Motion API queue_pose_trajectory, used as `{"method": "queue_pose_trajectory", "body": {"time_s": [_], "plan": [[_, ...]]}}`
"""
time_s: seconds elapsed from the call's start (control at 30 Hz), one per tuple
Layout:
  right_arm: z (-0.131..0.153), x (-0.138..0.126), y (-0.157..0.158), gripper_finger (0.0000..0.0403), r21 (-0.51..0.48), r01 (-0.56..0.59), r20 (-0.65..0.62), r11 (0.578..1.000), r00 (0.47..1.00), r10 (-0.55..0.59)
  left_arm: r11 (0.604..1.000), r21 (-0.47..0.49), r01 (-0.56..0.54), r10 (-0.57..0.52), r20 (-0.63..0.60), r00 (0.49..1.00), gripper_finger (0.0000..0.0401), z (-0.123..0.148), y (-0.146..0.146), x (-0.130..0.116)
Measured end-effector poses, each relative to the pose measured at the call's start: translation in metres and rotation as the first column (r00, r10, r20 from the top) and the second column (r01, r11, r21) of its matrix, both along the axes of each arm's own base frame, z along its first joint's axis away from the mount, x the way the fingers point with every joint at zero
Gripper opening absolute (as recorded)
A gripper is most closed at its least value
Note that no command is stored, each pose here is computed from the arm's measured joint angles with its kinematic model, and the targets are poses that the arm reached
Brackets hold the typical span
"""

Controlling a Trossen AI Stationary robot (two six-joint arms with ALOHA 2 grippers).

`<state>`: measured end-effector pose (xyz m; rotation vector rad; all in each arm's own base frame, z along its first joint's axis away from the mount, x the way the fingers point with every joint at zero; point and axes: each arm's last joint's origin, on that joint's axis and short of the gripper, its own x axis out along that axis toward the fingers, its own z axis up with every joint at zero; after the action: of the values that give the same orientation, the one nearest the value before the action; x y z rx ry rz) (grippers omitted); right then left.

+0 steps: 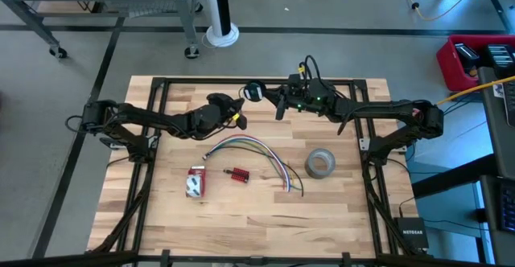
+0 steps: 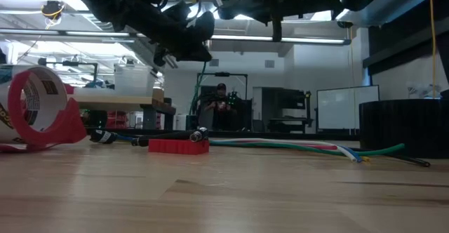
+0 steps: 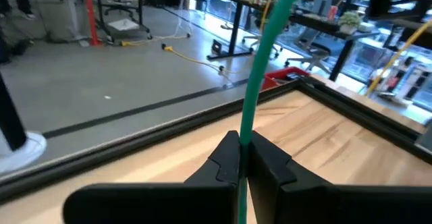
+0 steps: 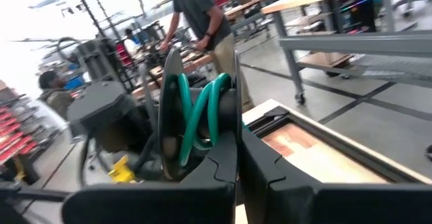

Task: Coil cords
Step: Coil the green wire onto the black spool

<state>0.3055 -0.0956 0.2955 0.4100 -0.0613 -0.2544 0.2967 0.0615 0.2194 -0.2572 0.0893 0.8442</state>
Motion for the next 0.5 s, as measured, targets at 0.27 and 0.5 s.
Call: {"method": "queue_pose_trajectory", "body": {"time_s": [0.27,0.5], "plan": [[-0.010,0.008,-0.004,0.0003,0.001,0.039,-0.003,0.999,0.999,-0.039,0.992,-0.119,0.029,-0.026,0.029,0.999,0.0002,-0.025,-0.012,0.012],[-0.025,0.016,-0.007,0.0002,0.017,0.052,-0.041,0.998,0.998,-0.052,0.978,-0.193,0.084,-0.081,0.025,0.996,0.0001,-0.044,-0.021,0.041]]}}
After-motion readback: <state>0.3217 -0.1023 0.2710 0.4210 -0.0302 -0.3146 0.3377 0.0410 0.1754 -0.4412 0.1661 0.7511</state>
